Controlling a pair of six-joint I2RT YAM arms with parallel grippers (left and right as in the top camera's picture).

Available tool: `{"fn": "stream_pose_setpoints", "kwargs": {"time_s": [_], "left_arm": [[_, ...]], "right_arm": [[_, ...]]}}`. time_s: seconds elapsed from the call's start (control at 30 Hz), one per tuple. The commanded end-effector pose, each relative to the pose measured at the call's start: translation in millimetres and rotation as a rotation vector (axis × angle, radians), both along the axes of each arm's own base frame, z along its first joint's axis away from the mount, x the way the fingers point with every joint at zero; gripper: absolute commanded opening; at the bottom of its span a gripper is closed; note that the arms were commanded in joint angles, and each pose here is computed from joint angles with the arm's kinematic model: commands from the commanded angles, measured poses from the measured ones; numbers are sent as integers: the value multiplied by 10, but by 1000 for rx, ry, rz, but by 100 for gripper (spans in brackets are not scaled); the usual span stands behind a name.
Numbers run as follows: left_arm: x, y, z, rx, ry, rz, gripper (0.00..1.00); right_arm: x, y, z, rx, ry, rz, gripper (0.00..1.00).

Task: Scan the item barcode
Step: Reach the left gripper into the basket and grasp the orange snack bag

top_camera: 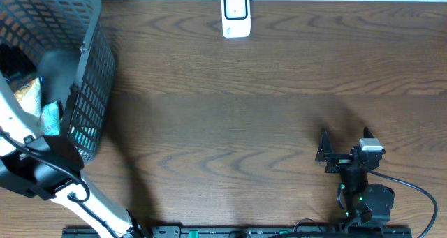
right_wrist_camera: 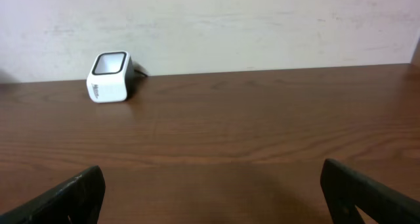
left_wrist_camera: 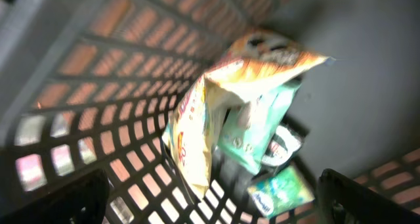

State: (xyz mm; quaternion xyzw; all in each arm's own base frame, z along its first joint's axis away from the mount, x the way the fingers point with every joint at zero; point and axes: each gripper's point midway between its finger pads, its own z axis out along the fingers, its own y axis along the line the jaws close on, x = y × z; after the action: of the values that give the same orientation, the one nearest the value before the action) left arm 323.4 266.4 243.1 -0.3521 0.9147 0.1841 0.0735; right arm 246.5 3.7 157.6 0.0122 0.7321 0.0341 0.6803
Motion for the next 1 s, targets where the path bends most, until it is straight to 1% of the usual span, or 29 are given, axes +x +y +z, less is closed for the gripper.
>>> {"fn": "stream_pose_setpoints", "kwargs": {"time_s": [0.0, 0.1, 0.17, 0.2, 0.4, 0.57, 0.87, 0.97], "left_arm": [[-32, -49, -272, -56, 64, -18, 100], [-85, -43, -433, -65, 107, 0, 100], [-188, 35, -488, -22, 137, 84, 100], [-215, 46, -524, -19, 149, 96, 100], [-246, 51, -724, -36, 180, 95, 100], [-308, 120, -853, 9, 216, 126, 100], [-279, 189, -1151, 31, 211, 135, 100], [-227, 222, -1218, 43, 187, 137, 100]], "right_arm": [[-3, 18, -3, -12, -1, 8, 99], [-3, 18, -1, -12, -2, 8, 99], [-3, 18, -1, -12, -2, 8, 99], [-3, 18, -3, -12, -1, 8, 99], [-3, 18, -1, -12, -2, 8, 99], [-3, 18, -1, -12, -2, 8, 99], [-3, 18, -3, -12, -1, 8, 99], [-3, 18, -1, -12, -2, 8, 99]]}}
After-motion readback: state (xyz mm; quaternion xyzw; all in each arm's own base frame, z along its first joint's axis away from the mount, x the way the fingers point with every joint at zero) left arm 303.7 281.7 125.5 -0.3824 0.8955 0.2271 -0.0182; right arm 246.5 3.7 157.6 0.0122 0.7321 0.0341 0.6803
